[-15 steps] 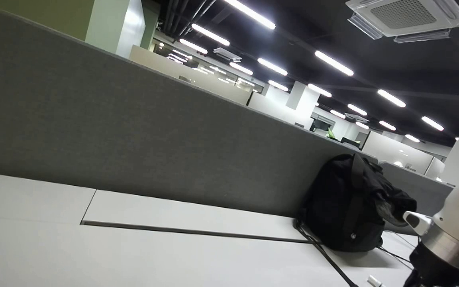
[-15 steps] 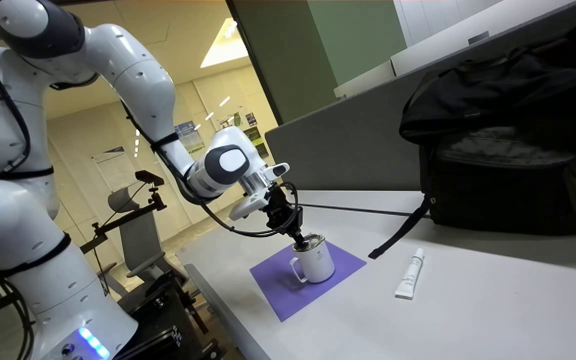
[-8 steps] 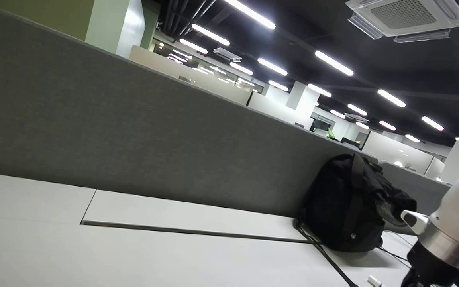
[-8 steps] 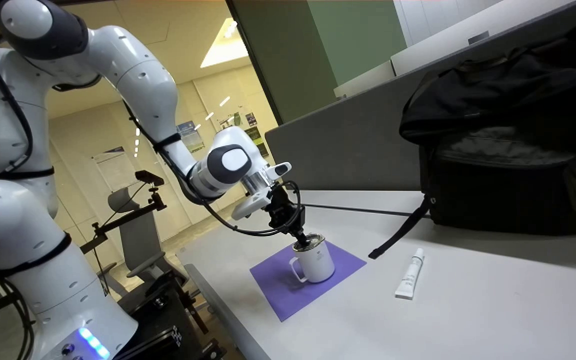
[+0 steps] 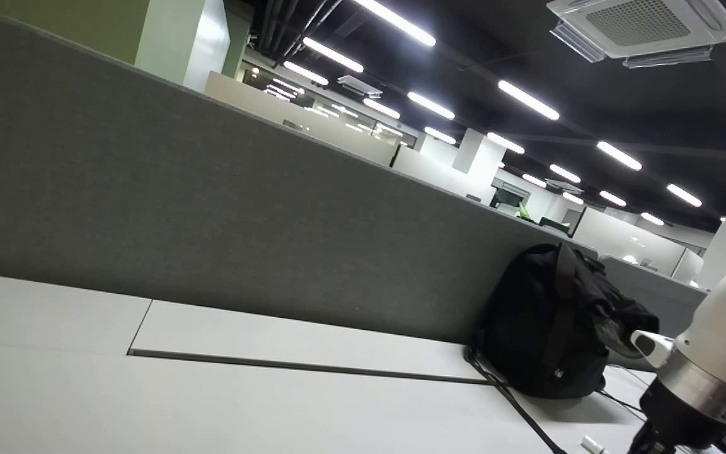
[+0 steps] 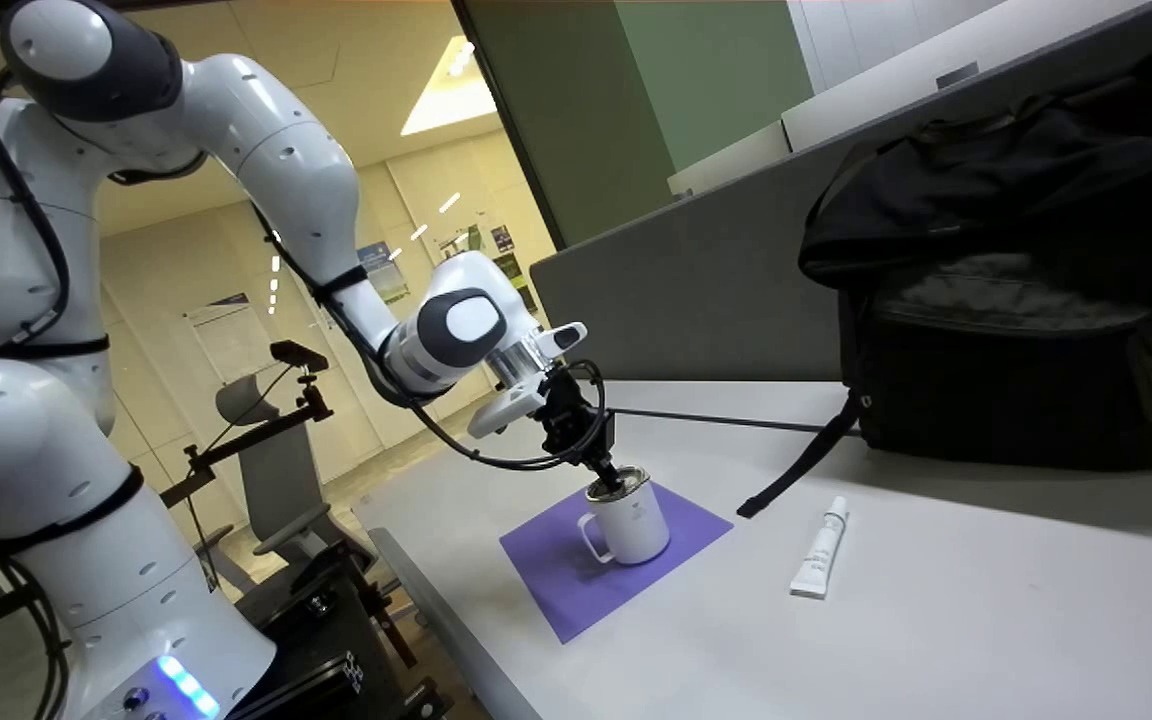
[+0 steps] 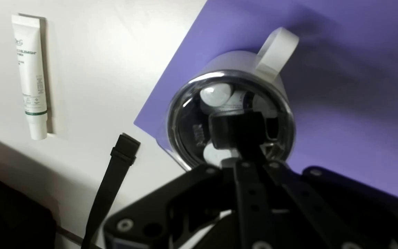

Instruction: Open the slider on the top of the white cup

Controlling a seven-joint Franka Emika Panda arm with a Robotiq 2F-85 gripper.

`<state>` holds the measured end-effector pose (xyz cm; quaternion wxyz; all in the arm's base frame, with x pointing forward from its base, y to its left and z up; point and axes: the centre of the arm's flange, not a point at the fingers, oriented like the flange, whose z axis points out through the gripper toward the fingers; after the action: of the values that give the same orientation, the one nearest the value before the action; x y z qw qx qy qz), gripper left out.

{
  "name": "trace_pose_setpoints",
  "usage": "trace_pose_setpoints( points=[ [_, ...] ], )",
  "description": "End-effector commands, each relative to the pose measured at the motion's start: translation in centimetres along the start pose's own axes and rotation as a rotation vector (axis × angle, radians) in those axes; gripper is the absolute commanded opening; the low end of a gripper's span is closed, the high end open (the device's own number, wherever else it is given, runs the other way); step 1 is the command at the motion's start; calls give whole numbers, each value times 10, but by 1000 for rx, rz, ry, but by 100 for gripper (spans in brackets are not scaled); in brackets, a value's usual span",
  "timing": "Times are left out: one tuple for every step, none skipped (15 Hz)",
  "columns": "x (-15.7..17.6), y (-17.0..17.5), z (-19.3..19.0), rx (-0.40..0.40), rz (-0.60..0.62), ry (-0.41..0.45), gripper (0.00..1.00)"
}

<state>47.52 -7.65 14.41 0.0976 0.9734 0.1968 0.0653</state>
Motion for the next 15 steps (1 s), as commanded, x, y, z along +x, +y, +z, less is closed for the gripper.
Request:
trace_pose_setpoints(
  points=[
    [12,18,-24,75,16,-4,0],
    [15,23,-37,95,13,-10,0],
    [17,29,-50,110,14,-18,0],
    [20,36,-64,121,14,-25,0],
    [22,44,-78,127,18,-29,0],
    [23,52,-91,128,22,-34,0],
    [25,60,-105,121,26,-34,0],
    [26,68,-117,119,27,-36,0],
    [28,74,-129,111,25,-35,0],
    [28,79,-137,112,22,-45,26],
    [27,84,-144,116,17,-40,27],
    [26,88,-149,123,8,-30,32],
    [24,91,-153,124,5,-18,40],
    [22,93,-156,123,0,-10,46],
    [20,95,-160,120,-2,5,54]
  ],
)
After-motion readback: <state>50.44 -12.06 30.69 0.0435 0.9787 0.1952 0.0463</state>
